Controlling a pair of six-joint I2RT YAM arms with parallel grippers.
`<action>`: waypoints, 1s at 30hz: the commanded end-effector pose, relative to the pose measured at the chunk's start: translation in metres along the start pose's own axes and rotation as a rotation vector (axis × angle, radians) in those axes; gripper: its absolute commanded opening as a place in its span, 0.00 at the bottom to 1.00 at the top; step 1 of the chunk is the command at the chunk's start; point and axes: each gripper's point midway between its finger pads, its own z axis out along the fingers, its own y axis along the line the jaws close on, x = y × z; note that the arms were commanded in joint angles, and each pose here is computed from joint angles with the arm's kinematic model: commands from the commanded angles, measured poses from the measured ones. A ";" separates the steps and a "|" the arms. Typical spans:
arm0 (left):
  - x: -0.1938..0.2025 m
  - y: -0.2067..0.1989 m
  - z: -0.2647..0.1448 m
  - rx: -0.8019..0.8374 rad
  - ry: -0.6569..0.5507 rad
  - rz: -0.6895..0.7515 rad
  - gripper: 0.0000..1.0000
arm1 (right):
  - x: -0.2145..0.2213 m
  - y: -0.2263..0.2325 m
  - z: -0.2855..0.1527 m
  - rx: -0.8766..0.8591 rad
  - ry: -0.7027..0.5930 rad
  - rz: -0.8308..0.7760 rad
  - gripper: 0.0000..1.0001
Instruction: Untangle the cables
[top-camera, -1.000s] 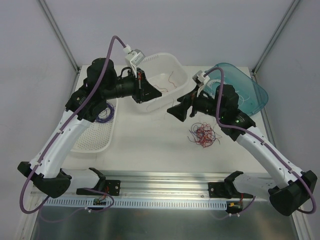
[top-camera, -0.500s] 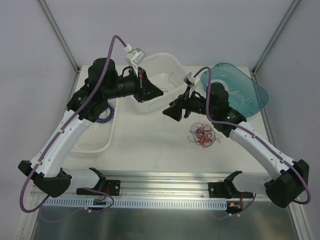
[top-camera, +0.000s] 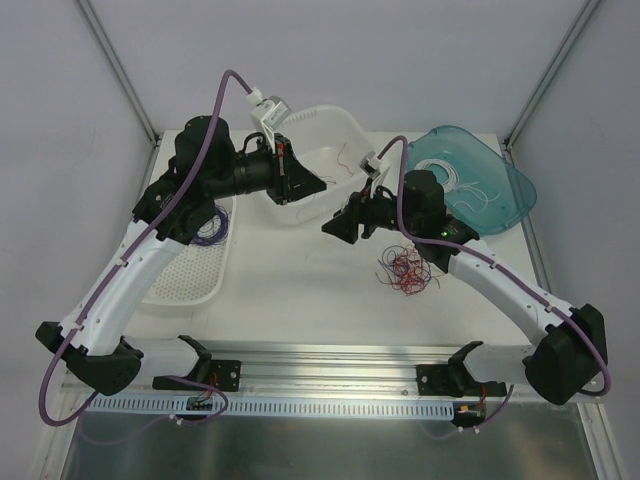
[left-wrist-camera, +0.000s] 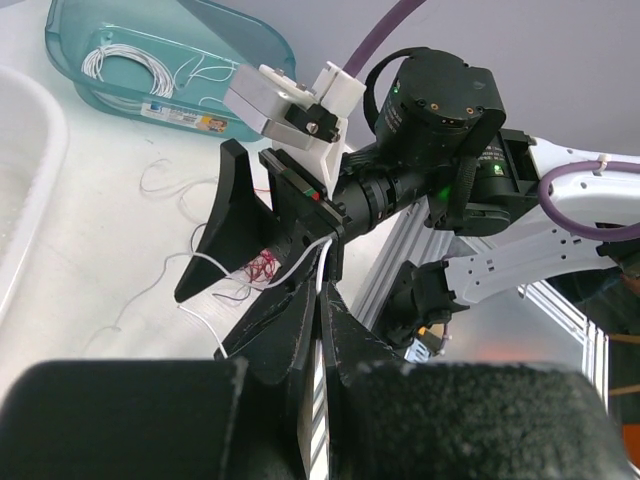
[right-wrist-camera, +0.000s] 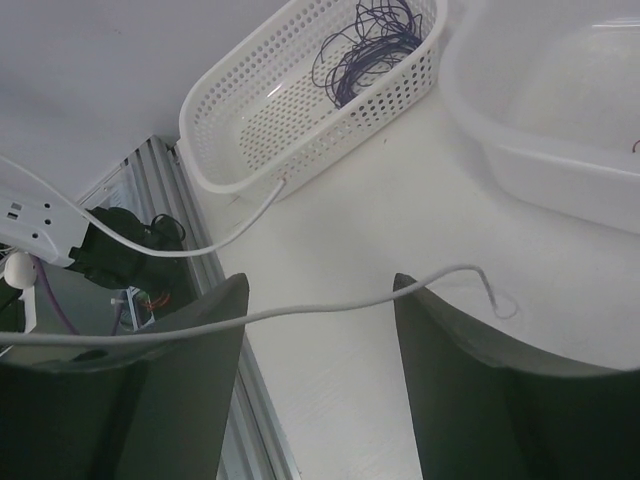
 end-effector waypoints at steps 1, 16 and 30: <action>-0.021 -0.019 -0.010 0.038 -0.080 0.034 0.00 | -0.027 0.006 -0.003 0.008 -0.094 -0.062 0.64; -0.027 -0.007 -0.001 -0.019 -0.096 -0.028 0.00 | -0.050 0.005 -0.029 0.152 -0.206 -0.175 0.70; -0.027 -0.009 0.003 -0.002 -0.084 -0.060 0.00 | -0.089 0.042 -0.041 0.071 -0.300 -0.255 0.64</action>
